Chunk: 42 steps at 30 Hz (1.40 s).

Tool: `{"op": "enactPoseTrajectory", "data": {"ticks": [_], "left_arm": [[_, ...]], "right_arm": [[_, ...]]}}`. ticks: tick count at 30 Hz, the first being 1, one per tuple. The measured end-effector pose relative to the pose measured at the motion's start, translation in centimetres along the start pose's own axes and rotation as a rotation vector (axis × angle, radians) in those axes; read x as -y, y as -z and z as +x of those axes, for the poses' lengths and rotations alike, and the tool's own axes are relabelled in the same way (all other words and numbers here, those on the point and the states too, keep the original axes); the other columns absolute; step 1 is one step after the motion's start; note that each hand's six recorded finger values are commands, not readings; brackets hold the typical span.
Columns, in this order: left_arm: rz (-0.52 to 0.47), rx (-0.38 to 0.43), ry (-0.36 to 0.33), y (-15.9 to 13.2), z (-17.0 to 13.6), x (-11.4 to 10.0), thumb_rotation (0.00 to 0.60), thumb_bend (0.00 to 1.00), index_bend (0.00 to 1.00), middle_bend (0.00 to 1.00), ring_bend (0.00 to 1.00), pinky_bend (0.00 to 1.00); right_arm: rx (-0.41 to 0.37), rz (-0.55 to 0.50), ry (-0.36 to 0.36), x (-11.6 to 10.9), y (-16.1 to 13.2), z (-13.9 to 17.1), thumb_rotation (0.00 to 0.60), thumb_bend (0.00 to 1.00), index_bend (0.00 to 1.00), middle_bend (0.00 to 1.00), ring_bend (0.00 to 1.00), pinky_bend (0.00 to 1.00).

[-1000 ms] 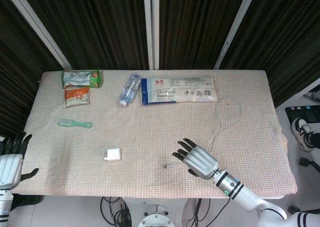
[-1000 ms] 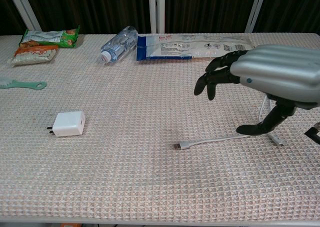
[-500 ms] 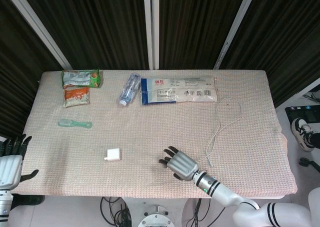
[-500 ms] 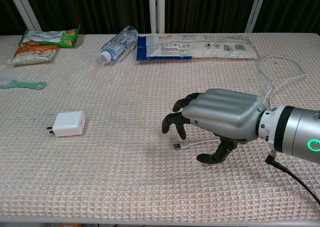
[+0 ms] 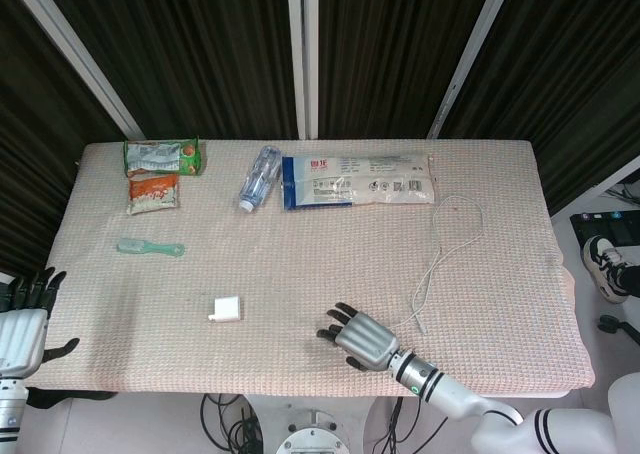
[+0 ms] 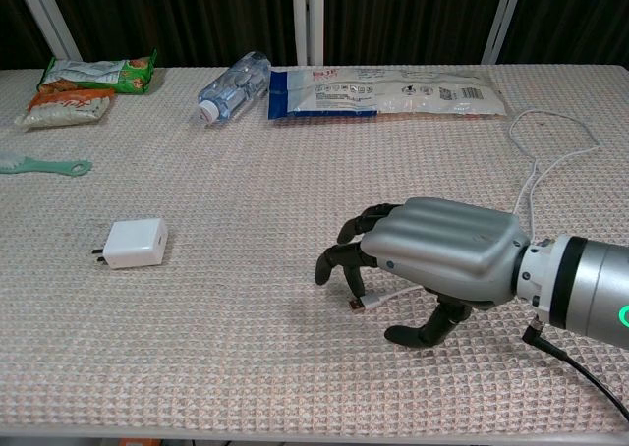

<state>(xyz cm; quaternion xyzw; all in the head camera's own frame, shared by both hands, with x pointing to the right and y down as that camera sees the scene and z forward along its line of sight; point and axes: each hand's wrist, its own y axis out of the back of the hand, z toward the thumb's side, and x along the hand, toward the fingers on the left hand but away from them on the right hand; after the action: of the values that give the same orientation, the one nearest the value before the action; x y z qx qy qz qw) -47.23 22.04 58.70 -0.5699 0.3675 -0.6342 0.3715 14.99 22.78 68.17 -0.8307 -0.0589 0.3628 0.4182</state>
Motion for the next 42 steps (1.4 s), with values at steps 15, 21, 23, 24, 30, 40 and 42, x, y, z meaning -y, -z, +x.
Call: {"op": "enactPoseTrajectory", "data": {"ticks": [15, 21, 23, 24, 30, 40, 42], "left_arm": [[0.020, 0.029, 0.000, -0.8, 0.5, -0.4, 0.600, 0.02, 0.10, 0.01, 0.00, 0.00], [0.019, 0.029, 0.004, -0.8, 0.4, -0.3, 0.600, 0.02, 0.10, 0.01, 0.00, 0.00], [0.016, 0.028, 0.006, -0.7, 0.4, -0.2, 0.600, 0.02, 0.10, 0.01, 0.00, 0.00], [0.015, 0.028, 0.007, -0.7, 0.4, -0.1, 0.600, 0.02, 0.10, 0.01, 0.00, 0.00], [0.013, 0.034, 0.008, -0.8, 0.4, 0.0, 0.600, 0.02, 0.10, 0.01, 0.00, 0.00], [0.011, 0.034, 0.012, -0.7, 0.4, 0.3, 0.600, 0.02, 0.10, 0.01, 0.00, 0.00], [0.012, 0.033, 0.013, -0.7, 0.4, 0.3, 0.600, 0.02, 0.10, 0.01, 0.00, 0.00]], "right_arm": [[0.093, 0.082, 0.069, -0.6, 1.0, 1.8, 0.600, 0.32, 0.39, 0.35, 0.13, 0.12], [0.158, 0.073, 0.060, 0.0, 0.5, 1.4, 0.600, 0.33, 0.42, 0.36, 0.13, 0.12], [0.164, 0.069, 0.055, 0.2, 0.2, 1.3, 0.600, 0.33, 0.42, 0.36, 0.13, 0.12], [0.166, 0.069, 0.054, 0.3, 0.1, 1.2, 0.600, 0.33, 0.43, 0.36, 0.13, 0.12], [0.174, 0.053, 0.048, 0.6, -0.3, 0.9, 0.600, 0.33, 0.43, 0.37, 0.13, 0.12], [0.179, 0.051, 0.021, 1.1, -0.4, 0.4, 0.600, 0.33, 0.45, 0.37, 0.13, 0.10], [0.180, 0.052, 0.017, 1.1, -0.4, 0.3, 0.600, 0.33, 0.45, 0.37, 0.13, 0.10]]}}
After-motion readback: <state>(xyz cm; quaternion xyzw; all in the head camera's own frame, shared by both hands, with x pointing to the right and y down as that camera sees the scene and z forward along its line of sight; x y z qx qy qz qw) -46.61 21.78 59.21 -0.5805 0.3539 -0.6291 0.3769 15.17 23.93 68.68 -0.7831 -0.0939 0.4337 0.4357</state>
